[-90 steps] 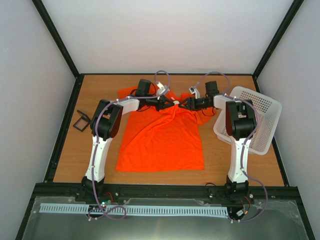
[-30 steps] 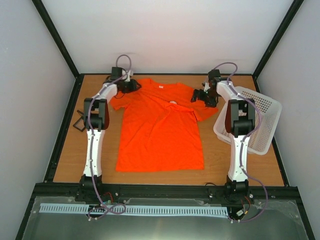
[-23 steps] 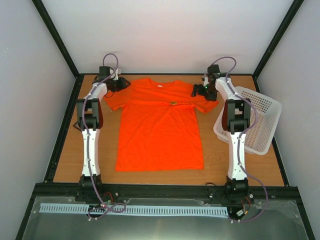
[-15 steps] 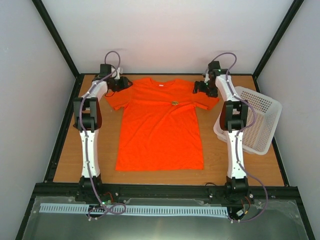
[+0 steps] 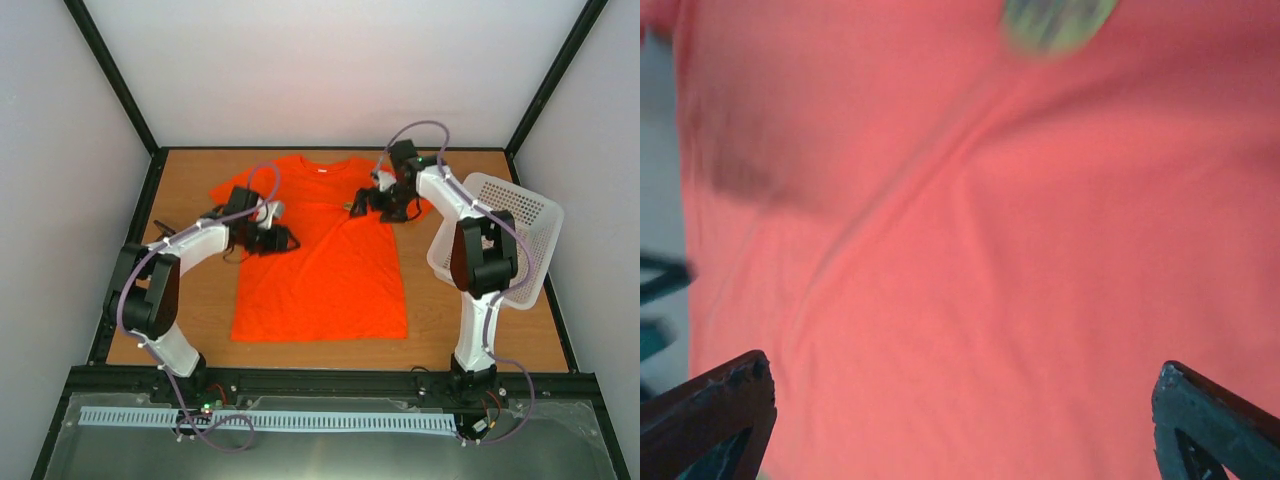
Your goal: Pin the brooch onto the clothing
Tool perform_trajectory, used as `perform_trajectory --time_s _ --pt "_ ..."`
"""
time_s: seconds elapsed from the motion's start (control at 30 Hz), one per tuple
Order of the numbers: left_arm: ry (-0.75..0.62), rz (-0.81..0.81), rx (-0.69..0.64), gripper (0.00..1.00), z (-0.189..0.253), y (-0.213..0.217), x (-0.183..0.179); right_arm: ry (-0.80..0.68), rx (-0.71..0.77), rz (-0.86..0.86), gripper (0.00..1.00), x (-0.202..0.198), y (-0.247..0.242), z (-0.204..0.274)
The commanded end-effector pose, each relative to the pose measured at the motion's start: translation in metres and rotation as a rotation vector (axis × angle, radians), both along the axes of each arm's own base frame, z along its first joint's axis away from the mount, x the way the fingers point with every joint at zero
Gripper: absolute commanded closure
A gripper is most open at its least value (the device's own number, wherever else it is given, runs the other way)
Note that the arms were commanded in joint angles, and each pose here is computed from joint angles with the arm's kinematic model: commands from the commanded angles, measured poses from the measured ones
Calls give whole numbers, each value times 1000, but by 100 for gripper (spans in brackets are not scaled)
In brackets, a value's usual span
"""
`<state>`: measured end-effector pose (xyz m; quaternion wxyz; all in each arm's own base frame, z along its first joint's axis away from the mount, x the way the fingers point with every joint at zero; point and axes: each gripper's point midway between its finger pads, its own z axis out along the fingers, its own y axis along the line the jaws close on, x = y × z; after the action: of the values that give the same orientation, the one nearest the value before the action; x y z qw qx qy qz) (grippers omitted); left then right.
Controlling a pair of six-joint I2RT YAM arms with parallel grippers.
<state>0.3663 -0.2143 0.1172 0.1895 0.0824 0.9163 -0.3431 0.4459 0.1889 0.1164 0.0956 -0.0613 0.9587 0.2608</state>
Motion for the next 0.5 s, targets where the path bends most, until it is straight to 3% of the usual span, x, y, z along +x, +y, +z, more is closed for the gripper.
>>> perform_trajectory --time_s 0.0,0.33,0.47 --pt "181 123 -27 47 -39 15 -44 47 86 54 0 -53 23 -17" --pt "422 288 -54 43 -90 42 -133 158 -73 50 0 -161 -27 -89" --pt "407 327 -49 42 -83 51 -148 172 -88 22 0 -192 -39 -86"
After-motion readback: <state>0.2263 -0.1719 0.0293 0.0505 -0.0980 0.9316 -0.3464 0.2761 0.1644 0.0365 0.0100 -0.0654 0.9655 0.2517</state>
